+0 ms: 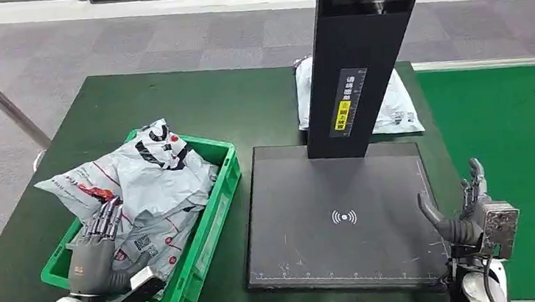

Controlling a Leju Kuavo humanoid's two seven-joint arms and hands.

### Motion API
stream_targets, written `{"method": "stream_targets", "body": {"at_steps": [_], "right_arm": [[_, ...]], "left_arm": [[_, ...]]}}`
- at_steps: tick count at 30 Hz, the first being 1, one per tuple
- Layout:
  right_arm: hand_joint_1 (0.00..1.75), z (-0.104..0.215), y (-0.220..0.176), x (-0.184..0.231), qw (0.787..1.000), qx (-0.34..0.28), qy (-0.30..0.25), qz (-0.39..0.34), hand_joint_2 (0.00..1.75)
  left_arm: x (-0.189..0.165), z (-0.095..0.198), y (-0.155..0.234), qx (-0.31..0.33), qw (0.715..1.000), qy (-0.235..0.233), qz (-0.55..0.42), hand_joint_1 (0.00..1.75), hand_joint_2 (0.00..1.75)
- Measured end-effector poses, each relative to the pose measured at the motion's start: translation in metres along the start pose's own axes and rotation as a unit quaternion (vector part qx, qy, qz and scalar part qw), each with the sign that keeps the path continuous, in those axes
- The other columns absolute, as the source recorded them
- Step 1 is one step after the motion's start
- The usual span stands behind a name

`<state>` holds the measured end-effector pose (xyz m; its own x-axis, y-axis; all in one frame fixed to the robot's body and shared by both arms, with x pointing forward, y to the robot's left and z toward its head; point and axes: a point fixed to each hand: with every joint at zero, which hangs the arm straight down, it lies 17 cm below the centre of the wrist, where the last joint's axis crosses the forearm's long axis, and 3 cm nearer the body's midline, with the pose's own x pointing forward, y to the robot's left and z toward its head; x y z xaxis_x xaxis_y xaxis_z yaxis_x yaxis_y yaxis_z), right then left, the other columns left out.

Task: Moved the parcel from conveyor to table for the left to box.

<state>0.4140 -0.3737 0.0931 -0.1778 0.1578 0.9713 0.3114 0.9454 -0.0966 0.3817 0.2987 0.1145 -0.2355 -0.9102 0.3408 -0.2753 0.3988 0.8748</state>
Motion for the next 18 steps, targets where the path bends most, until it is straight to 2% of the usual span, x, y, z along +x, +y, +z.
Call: {"method": "stream_targets", "body": {"at_steps": [5, 12, 15, 18], "right_arm": [[0.00, 0.000, 0.000, 0.000, 1.000, 0.000, 0.000, 0.000, 1.75], [0.00, -0.006, 0.004, 0.005, 1.000, 0.006, -0.011, -0.009, 1.75], [0.00, -0.007, 0.004, 0.008, 1.000, 0.007, -0.019, -0.010, 1.75], [0.00, -0.008, 0.009, 0.013, 0.999, 0.006, -0.030, -0.009, 1.75]], "left_arm": [[0.003, 0.001, 0.004, 0.009, 1.000, -0.006, 0.014, 0.00, 1.75], [0.037, -0.008, 0.041, 0.080, 0.982, -0.063, 0.161, 0.00, 1.75], [0.049, -0.021, 0.059, 0.121, 0.967, -0.075, 0.213, 0.00, 1.75], [0.062, -0.043, 0.079, 0.177, 0.956, -0.078, 0.222, 0.00, 1.75]]}}
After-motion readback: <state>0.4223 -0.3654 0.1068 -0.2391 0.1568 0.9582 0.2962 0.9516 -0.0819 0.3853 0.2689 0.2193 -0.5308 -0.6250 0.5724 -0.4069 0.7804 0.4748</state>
